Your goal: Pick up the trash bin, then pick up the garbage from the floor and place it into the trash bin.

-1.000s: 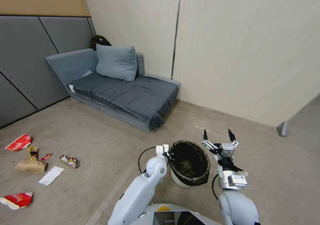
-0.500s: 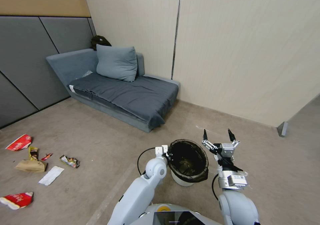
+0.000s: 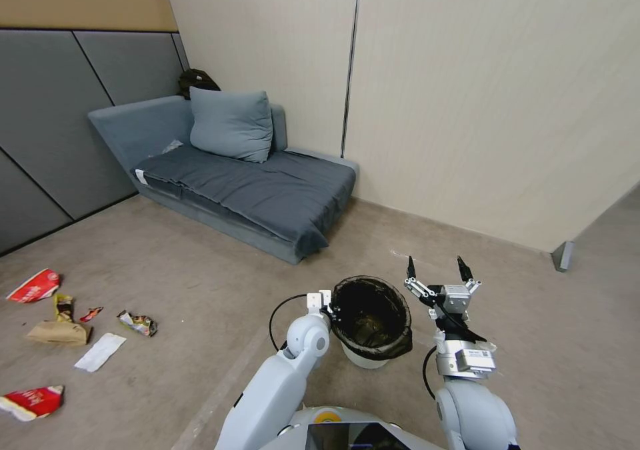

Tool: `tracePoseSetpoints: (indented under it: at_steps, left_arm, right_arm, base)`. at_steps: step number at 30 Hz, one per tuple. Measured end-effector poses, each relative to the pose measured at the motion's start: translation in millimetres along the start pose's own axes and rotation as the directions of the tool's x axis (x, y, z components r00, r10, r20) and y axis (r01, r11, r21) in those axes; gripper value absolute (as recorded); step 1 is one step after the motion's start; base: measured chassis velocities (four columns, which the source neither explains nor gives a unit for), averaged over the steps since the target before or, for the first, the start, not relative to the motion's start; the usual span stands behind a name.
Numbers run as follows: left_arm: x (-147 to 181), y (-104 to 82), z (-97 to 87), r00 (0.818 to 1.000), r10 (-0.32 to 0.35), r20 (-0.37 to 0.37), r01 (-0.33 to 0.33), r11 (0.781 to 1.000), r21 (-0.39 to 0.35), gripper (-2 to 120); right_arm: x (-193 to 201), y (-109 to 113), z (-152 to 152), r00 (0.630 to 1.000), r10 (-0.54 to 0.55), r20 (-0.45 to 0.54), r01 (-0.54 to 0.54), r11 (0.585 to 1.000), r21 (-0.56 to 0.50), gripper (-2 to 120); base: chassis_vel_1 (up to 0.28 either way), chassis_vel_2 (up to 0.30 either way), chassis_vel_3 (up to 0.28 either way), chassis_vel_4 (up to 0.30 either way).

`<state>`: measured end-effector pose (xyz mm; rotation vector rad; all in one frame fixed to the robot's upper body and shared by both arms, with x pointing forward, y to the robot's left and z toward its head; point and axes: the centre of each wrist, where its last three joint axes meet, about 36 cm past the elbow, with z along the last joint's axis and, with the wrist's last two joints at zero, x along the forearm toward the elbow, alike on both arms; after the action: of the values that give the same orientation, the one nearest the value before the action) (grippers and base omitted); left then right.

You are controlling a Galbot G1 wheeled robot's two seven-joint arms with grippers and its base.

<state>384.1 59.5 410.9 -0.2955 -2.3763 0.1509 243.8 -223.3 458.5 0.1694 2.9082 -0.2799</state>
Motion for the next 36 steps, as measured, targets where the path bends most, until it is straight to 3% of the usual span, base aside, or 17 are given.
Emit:
tracePoseSetpoints:
  at_steps: [13, 17, 24, 29, 36]
  left_arm:
    - [39, 3.9, -2.5, 0.992, -0.033, 0.121, 0.037, 0.999, -0.035, 1]
    - [67, 6.0, 2.3, 0.983, -0.053, 0.174, 0.062, 0.997, -0.046, 1]
    - [91, 6.3, 5.8, 0.976, -0.056, 0.208, 0.067, 0.996, -0.051, 1]
    - [133, 8.0, 5.7, 0.957, -0.085, 0.279, 0.103, 0.994, -0.049, 1]
    - [156, 4.7, 5.0, 0.932, -0.142, 0.334, 0.167, 0.985, -0.045, 1]
  right_arm:
    - [-1, 1, 3, 1.000, 0.026, -0.001, -0.026, 0.999, 0.038, 100]
    - [-2, 1, 4, 0.999, 0.037, 0.003, -0.037, 0.998, 0.047, 100]
    - [-3, 2, 6, 0.998, 0.064, 0.021, -0.065, 0.995, 0.071, 100]
    - [-3, 2, 6, 0.998, 0.067, 0.023, -0.068, 0.995, 0.072, 100]
    - [-1, -1, 9, 0.996, 0.073, 0.041, -0.075, 0.996, 0.043, 100]
  base:
    - [0.000, 0.000, 0.000, 0.000]
    - [0.000, 0.000, 0.000, 0.000]
    - [0.000, 0.000, 0.000, 0.000]
    - [0.000, 0.000, 0.000, 0.000]
    - [0.000, 0.000, 0.000, 0.000]
